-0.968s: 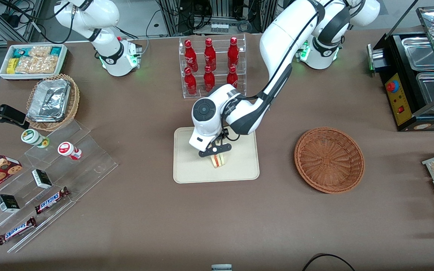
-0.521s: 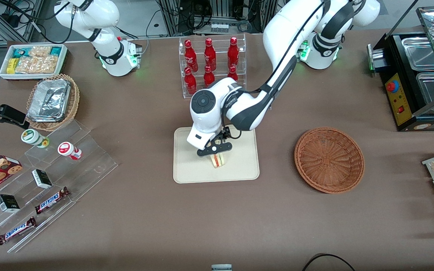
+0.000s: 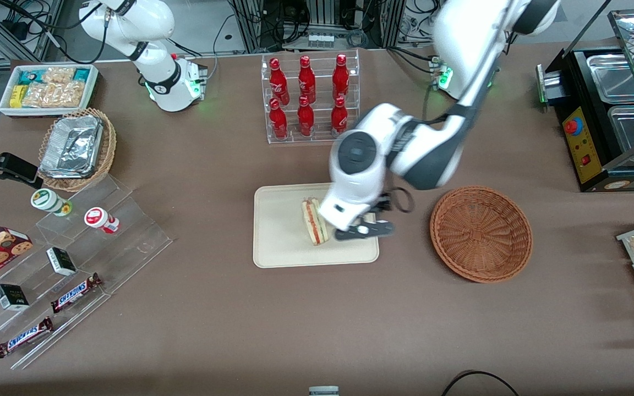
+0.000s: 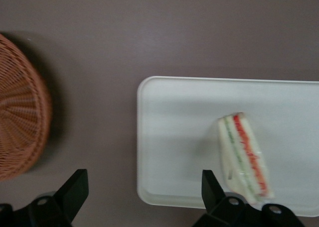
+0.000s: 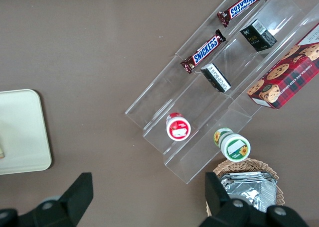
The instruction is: Place sandwich from basket to tray
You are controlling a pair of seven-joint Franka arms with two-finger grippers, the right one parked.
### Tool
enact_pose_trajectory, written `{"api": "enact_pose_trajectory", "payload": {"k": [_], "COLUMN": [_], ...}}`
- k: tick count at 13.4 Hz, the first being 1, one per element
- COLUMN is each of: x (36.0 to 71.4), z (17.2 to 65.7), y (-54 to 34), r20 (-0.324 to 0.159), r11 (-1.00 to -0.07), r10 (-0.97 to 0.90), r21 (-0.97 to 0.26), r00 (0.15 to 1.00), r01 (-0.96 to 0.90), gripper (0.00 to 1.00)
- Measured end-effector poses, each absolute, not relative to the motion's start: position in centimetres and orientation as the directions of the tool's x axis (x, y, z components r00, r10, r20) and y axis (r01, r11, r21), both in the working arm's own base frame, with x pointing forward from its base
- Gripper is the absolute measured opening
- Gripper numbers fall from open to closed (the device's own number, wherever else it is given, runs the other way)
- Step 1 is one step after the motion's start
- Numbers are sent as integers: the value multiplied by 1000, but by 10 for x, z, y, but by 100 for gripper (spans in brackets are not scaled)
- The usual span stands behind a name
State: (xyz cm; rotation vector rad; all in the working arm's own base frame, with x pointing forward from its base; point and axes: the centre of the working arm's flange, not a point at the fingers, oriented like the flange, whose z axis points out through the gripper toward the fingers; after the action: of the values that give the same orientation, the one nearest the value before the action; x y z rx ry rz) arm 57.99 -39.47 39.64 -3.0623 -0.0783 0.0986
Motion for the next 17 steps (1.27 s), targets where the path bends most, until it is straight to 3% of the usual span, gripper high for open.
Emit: {"api": "enact_pose_trajectory", "payload": {"k": [3, 7, 17], "x": [593, 600, 579], "z": [410, 432, 509], "y": [-312, -224, -81], "r20": [-104, -119, -205], "r11": [-997, -994, -972], "r10": [-18, -85, -225], "r21": [-68, -51, -17], "r00": [994, 989, 953], "r01": [-26, -92, -233], "gripper": [100, 100, 100]}}
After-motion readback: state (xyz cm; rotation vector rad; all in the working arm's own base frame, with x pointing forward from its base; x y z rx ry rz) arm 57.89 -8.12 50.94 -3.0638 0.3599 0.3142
